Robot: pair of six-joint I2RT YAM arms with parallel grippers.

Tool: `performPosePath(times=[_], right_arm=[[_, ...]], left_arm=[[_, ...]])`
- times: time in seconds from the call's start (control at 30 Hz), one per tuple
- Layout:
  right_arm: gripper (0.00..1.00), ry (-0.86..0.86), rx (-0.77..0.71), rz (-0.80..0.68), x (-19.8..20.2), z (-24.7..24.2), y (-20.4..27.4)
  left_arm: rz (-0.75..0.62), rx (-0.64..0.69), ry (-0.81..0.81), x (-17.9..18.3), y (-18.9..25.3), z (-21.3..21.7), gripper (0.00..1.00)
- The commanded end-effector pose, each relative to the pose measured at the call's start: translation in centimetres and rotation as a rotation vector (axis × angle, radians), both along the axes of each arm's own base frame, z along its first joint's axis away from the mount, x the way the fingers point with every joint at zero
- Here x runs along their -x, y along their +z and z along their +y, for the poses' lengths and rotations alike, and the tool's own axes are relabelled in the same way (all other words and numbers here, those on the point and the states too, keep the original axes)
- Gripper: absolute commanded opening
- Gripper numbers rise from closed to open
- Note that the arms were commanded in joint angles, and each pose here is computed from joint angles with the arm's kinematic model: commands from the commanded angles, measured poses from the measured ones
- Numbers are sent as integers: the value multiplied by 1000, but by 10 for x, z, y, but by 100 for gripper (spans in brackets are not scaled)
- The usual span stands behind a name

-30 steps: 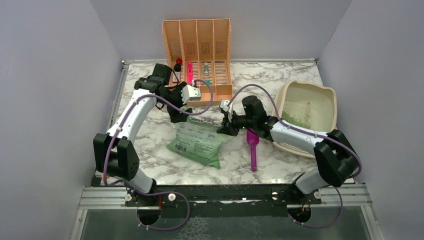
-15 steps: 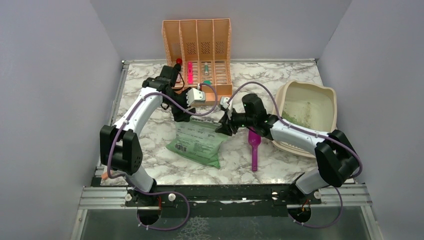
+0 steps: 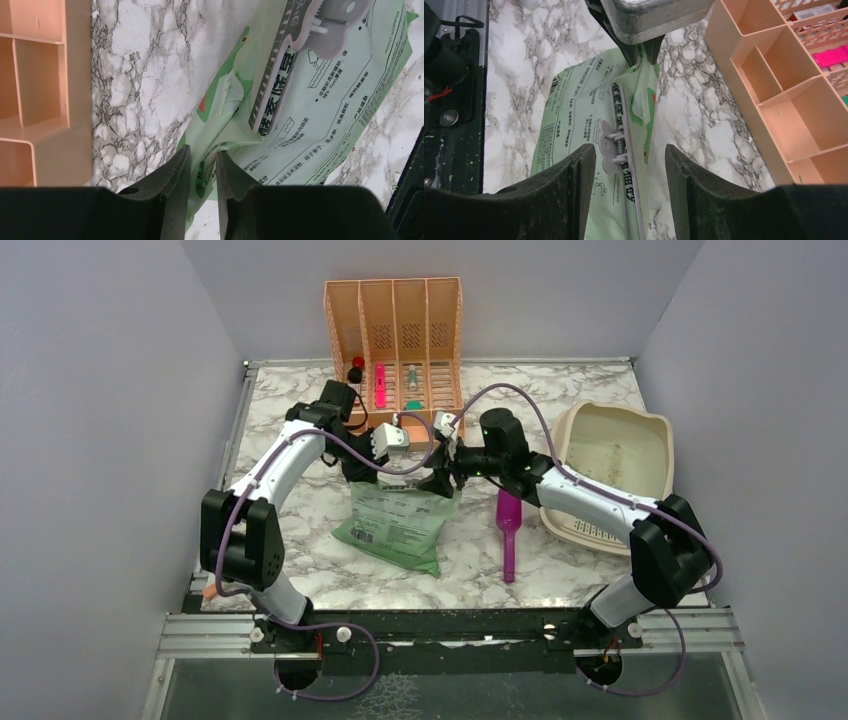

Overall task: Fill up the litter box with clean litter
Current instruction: Remove the clamp from the cat litter bag.

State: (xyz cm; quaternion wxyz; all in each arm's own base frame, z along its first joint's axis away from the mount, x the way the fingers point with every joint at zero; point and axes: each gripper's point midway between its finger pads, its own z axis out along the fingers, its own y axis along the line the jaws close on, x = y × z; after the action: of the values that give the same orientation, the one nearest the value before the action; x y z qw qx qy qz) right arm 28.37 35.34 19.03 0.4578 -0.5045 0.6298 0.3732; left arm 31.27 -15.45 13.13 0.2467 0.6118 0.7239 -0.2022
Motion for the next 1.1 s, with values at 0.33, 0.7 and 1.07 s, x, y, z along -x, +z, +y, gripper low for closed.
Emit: performPosePath(times=[0.33,0.7,1.07], right_arm=[[64,89,18,-129,5,12,-6],[62,85,15,-162,-2,17,-3],[49,1,55,-125,-9,7,-11]], left_arm=[[-42,156,64,17,51,-9,38],[-337,332,490,-9,118,25,63],[-570,653,708,18,152,40,86]])
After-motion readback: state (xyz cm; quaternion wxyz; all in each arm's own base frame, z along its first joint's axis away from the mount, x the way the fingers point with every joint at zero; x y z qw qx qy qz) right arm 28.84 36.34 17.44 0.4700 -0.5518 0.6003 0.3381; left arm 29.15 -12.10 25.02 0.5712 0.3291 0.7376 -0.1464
